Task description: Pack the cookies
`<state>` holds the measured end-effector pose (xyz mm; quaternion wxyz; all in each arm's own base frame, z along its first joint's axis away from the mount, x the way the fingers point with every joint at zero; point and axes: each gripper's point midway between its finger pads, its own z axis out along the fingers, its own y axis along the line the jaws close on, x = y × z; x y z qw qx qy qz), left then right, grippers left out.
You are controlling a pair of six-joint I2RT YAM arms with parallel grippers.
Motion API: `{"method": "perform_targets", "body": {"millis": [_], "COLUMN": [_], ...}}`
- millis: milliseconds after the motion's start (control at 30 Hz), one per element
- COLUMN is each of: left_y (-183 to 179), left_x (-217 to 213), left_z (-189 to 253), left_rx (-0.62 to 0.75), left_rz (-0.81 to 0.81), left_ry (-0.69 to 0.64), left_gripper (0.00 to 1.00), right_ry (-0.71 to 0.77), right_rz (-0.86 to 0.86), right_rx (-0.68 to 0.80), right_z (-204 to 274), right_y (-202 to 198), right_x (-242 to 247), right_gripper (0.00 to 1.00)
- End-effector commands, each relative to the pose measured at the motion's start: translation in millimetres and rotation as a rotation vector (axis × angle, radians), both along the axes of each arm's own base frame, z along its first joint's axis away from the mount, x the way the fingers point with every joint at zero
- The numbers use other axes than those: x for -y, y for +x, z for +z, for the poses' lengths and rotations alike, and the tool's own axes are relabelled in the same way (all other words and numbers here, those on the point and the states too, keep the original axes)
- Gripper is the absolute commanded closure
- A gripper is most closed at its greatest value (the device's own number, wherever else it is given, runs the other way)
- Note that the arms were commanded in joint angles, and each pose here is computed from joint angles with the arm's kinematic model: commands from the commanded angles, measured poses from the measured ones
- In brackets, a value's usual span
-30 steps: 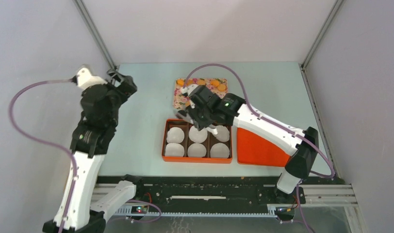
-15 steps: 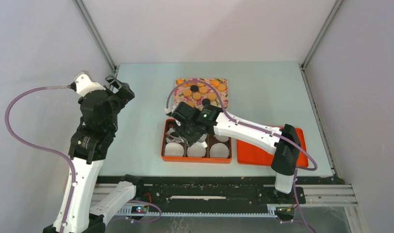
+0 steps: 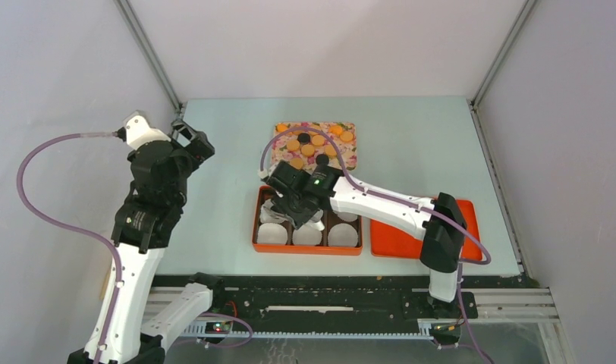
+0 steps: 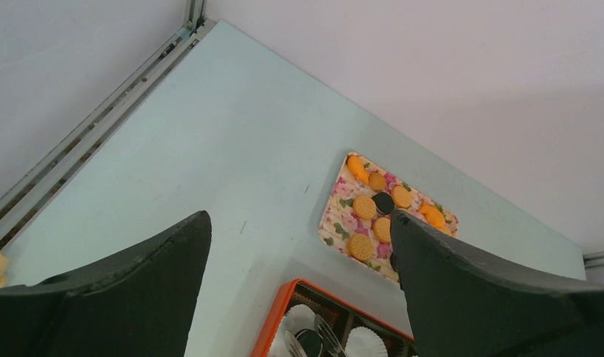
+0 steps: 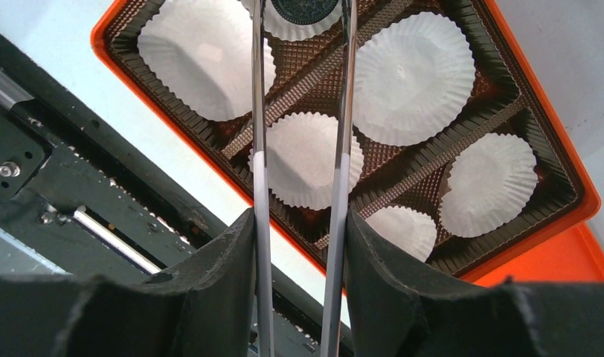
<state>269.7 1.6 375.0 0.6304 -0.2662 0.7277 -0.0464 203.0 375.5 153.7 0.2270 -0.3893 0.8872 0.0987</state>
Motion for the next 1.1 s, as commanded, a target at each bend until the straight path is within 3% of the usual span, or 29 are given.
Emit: {"method": "perform_targets", "body": {"millis": [0, 200, 400, 633, 1067], "left_y": [5, 10, 10, 16, 28], "left_x": [2, 9, 13, 24, 35], "left_z": [0, -6, -2, -2, -13], "left_rx": [0.009, -0.001, 0.011, 0.024, -0.008], "left_rz": [-0.020, -0.055, -0.072, -0.120, -0.160], "left_ry": [0.027, 0.022, 0.012, -0.022, -0.038], "left_gripper": [0.05, 0.05, 0.05, 0.05, 0.06], "right_ry": [0.049, 0.073, 0.121, 0.133, -0.010], "right_rz": [-0.032, -0.021, -0.069, -0.172, -0.414], "right_rx": [0.066, 0.087, 0.168, 0.325, 0.249], "right_z": [15, 22, 55, 109, 27], "right_y": [14, 18, 28, 49, 138], "right_x": [-10, -16, -11, 31, 97], "right_gripper": [0.49, 0.41, 0.46, 0.46, 0.48]}}
